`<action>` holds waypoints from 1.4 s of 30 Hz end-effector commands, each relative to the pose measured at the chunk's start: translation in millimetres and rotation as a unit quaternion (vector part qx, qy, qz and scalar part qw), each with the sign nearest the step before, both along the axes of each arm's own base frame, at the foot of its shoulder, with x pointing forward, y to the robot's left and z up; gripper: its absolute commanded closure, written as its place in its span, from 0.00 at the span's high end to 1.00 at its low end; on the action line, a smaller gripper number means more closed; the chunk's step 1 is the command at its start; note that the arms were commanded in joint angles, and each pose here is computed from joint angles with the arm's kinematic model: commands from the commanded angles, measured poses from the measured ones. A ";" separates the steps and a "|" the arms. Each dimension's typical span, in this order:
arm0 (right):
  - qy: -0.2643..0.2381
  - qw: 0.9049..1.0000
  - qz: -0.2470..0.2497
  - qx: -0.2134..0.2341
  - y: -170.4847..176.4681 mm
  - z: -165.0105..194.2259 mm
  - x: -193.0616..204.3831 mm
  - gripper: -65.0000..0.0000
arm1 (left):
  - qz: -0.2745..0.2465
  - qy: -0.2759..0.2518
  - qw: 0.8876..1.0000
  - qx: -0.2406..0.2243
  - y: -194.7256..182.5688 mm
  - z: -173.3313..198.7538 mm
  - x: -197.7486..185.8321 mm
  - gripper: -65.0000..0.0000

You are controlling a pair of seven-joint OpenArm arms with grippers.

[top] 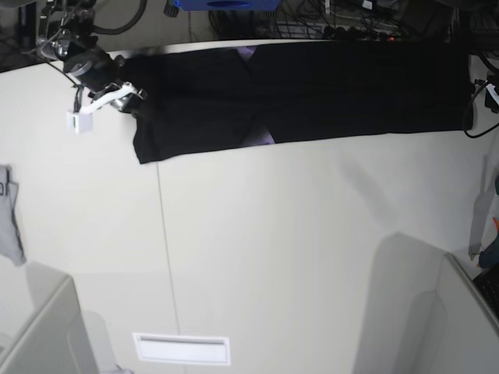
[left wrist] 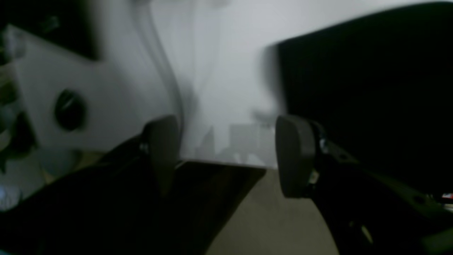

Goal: Fold the T-shirt properly
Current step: 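Fold the hem up over the collar with both grippers and release, then grasp the strip's end with the left gripper and fold it toward the right gripper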

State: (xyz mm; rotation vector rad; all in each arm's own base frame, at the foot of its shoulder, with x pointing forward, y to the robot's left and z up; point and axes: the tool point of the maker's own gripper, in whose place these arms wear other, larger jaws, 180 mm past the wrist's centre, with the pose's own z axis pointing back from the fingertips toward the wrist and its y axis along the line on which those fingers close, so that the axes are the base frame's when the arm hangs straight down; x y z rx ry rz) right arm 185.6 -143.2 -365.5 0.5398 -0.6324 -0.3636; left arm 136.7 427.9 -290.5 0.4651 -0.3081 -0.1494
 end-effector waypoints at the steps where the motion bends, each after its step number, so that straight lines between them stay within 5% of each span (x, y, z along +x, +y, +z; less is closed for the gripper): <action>1: -0.034 0.999 0.022 -0.004 3.1 12.8 7.9 0.40 | -0.006 0.002 1.000 -0.006 -4.8 -2.1 -2.3 0.46; 4: -0.064 0.995 0.075 0.008 29.3 19.6 13.2 0.27 | 0.012 0.016 0.999 -0.033 -13.9 -22.4 -19.7 0.00; 7: -0.055 0.991 0.121 0.022 53.7 12.1 13.0 0.00 | 0.018 0.048 0.996 -0.066 -27.5 -51.4 -31.6 0.00; 10: -0.015 0.992 0.121 0.034 57.6 -15.9 9.4 0.00 | 0.019 0.101 0.989 -0.110 -44.0 -91.2 -44.6 0.00; 15: 0.051 0.994 0.087 0.033 37.7 -61.3 4.9 0.00 | 0.082 0.087 0.981 -0.154 -56.9 -126.6 -47.3 0.00; 22: 0.056 0.995 0.072 -0.032 0.1 -85.3 46.1 0.00 | 0.051 0.049 0.981 -0.181 -84.3 -129.3 3.6 0.00; 27: 0.057 0.996 0.052 -0.037 -12.3 -93.6 77.3 0.00 | 0.060 0.028 0.979 -0.194 -85.3 -119.5 43.5 0.00; 33: 0.033 0.999 0.019 -0.034 -30.7 -79.7 104.5 0.00 | 0.058 0.011 0.977 -0.204 -86.0 -114.9 73.4 0.00; 42: -0.036 0.998 0.036 -0.047 -26.0 -28.3 122.8 0.00 | 0.036 -0.019 0.981 -0.192 -88.9 -94.6 86.3 0.00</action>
